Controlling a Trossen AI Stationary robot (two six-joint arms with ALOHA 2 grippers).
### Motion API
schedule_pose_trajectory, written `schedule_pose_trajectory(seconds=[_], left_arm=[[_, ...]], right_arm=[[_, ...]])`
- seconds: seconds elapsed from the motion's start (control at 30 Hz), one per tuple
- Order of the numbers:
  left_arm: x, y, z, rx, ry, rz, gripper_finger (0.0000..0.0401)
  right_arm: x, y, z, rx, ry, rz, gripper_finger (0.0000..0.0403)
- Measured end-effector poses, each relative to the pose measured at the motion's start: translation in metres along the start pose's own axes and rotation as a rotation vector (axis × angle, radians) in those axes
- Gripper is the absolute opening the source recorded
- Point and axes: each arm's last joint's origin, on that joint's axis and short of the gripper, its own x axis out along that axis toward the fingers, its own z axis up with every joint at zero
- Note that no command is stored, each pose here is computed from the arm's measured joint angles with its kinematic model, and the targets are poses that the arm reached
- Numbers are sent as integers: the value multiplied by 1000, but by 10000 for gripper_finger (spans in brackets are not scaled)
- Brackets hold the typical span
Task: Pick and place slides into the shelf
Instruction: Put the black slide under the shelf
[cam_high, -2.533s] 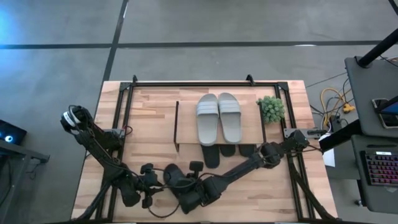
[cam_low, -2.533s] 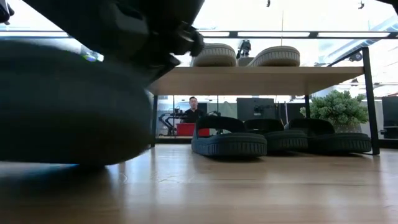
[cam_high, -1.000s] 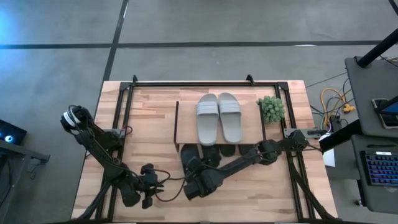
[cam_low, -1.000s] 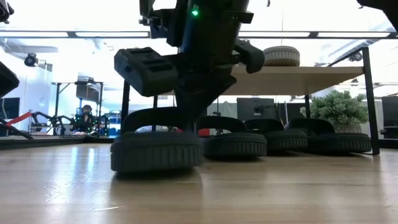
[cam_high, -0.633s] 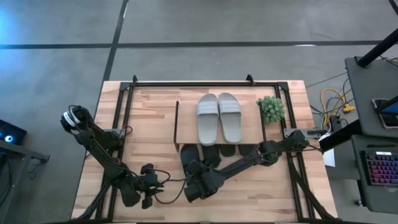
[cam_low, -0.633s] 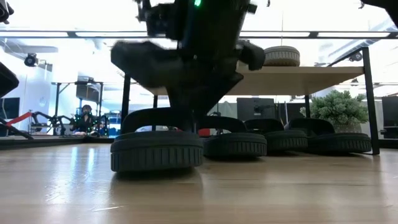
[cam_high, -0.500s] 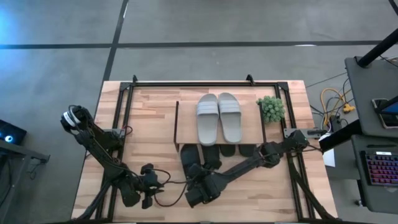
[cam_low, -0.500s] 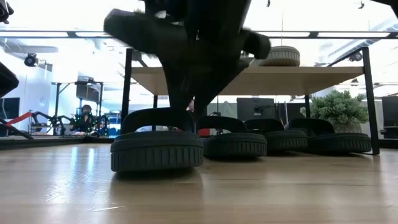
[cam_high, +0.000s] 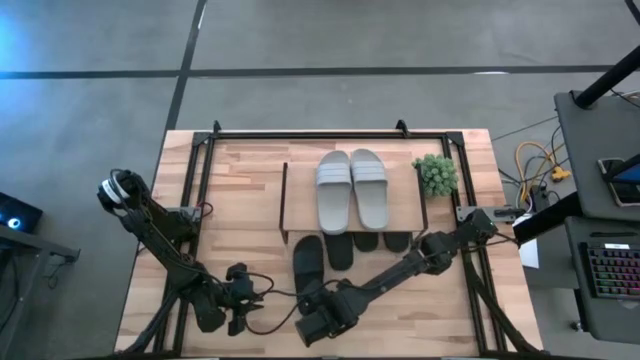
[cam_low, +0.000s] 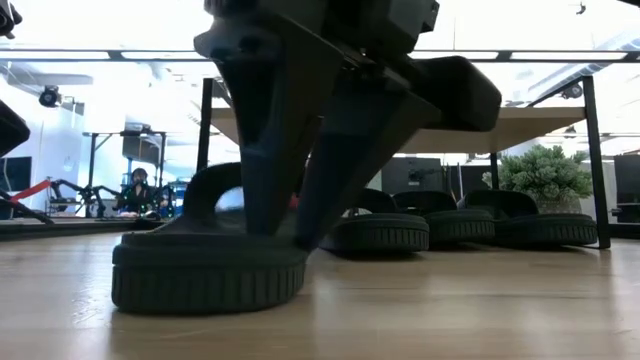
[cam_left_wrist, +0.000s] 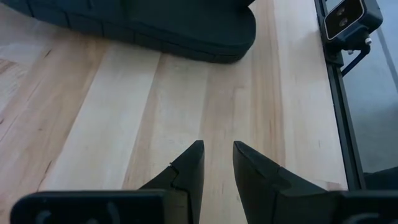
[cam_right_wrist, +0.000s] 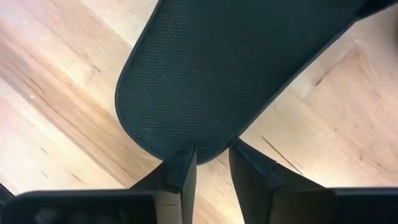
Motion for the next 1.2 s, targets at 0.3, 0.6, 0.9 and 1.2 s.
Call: schedule_pose_trajectory(seconds=[0.3,0.6,0.9,1.2], left_arm=[[0,0,0,1,1,0,70],[0,0,0,2,1,1,70],[0,0,-1,4,2,1,70],[0,0,-1,3,1,1,70]], right_arm=[[-16,-2,2,24,-93,-28,88],[-37,2,1,20,70,75,121],[-8,21,-15,57,136,208,92],[13,16,3,37,7,143,69]])
